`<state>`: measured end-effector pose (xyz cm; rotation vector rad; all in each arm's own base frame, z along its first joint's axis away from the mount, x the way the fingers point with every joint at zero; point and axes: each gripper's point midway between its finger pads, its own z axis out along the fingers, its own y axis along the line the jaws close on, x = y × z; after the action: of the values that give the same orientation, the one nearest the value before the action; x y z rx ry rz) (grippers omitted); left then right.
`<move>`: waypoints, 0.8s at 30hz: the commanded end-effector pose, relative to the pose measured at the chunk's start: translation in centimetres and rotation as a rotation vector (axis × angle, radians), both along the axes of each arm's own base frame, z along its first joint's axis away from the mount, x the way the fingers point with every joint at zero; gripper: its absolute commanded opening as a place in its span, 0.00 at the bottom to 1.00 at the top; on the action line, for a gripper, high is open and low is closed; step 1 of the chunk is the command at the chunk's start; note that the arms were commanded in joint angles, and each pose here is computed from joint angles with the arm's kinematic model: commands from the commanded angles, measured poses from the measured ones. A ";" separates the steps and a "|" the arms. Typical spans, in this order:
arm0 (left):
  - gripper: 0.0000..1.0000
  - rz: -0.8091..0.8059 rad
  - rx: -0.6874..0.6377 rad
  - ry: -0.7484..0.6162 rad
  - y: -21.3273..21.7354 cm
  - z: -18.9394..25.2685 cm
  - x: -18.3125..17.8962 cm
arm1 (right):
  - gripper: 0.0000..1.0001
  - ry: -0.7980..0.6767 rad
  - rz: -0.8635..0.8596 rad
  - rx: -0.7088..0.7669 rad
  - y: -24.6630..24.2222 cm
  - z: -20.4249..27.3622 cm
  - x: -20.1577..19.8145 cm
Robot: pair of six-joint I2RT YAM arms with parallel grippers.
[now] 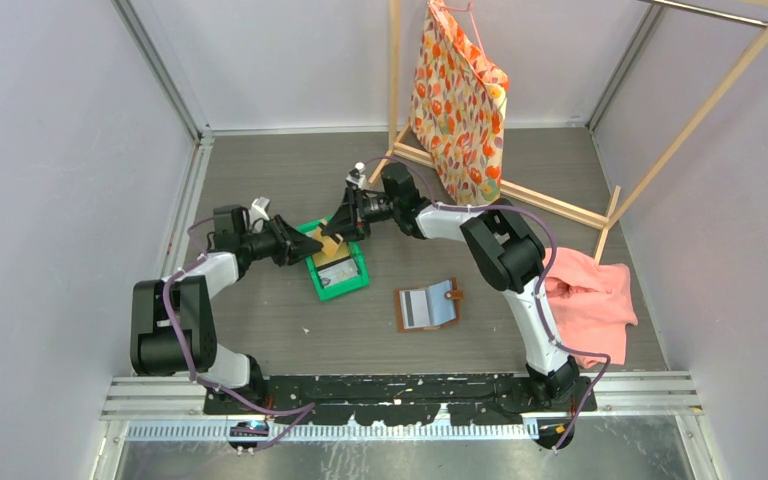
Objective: Put the credit cards into the card holder
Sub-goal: Place the credit card in the storage box.
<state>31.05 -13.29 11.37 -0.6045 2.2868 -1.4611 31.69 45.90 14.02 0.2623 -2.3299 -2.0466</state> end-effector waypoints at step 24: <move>0.38 -0.017 -0.004 -0.051 -0.1 1.4 0.8 | 0.08 -0.081 0.011 -0.061 -1.1 -0.7 0.0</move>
<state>31.08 -13.27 11.24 -0.6089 2.2917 -1.4551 31.22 44.94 10.87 0.2833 -2.4231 -1.9159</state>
